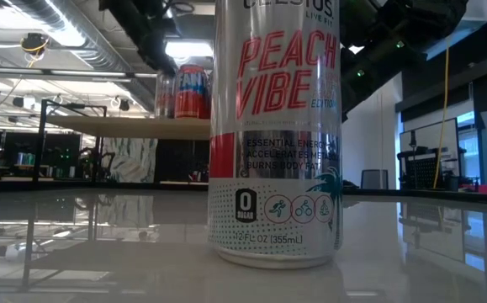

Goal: Place canned beverage on shelf
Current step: Put the top white soda can on the shelf, then put the white soda can on the shelf aligned with the other white soda can

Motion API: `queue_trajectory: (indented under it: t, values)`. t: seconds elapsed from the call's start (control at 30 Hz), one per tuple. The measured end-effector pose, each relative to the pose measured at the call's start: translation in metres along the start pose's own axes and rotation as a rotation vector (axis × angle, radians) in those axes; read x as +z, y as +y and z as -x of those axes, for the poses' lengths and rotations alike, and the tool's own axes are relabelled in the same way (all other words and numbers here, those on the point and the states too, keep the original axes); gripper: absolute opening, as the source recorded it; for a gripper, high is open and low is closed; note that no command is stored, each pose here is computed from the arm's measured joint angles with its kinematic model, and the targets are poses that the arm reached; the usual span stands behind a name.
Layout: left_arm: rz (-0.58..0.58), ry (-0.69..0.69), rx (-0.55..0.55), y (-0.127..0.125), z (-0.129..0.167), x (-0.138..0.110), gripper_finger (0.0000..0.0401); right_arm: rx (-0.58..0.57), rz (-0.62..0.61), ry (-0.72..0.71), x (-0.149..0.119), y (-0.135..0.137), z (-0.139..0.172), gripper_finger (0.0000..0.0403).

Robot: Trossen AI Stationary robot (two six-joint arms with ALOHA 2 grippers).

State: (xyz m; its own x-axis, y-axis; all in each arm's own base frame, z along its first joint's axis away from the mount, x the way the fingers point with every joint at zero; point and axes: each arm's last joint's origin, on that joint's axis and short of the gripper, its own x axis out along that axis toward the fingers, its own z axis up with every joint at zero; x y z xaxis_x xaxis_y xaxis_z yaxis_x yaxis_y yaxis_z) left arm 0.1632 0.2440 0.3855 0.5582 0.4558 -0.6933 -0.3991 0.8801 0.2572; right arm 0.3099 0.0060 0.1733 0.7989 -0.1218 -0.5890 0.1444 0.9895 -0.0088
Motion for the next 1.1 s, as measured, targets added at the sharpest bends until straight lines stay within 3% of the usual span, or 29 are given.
queue_trajectory:
  t: [0.37,0.53,0.77,1.1]
  values:
    - [0.031,-0.136,0.0,-0.022,0.049,0.032,0.0357,0.0,0.0,0.001,0.0,0.0,0.0,0.0356]
    - [0.0,-0.145,-0.137,-0.051,0.057,0.037,0.0357,-0.001,0.0,0.001,0.0,0.0,0.0,0.0356]
    - [-0.055,-0.066,-0.399,-0.119,0.064,0.046,0.0358,0.009,0.09,0.0,0.0,0.004,0.001,0.0356]
    - [-0.105,-0.046,-0.395,-0.245,0.079,0.049,0.0358,-0.055,0.194,0.023,-0.002,0.034,0.026,0.0356]
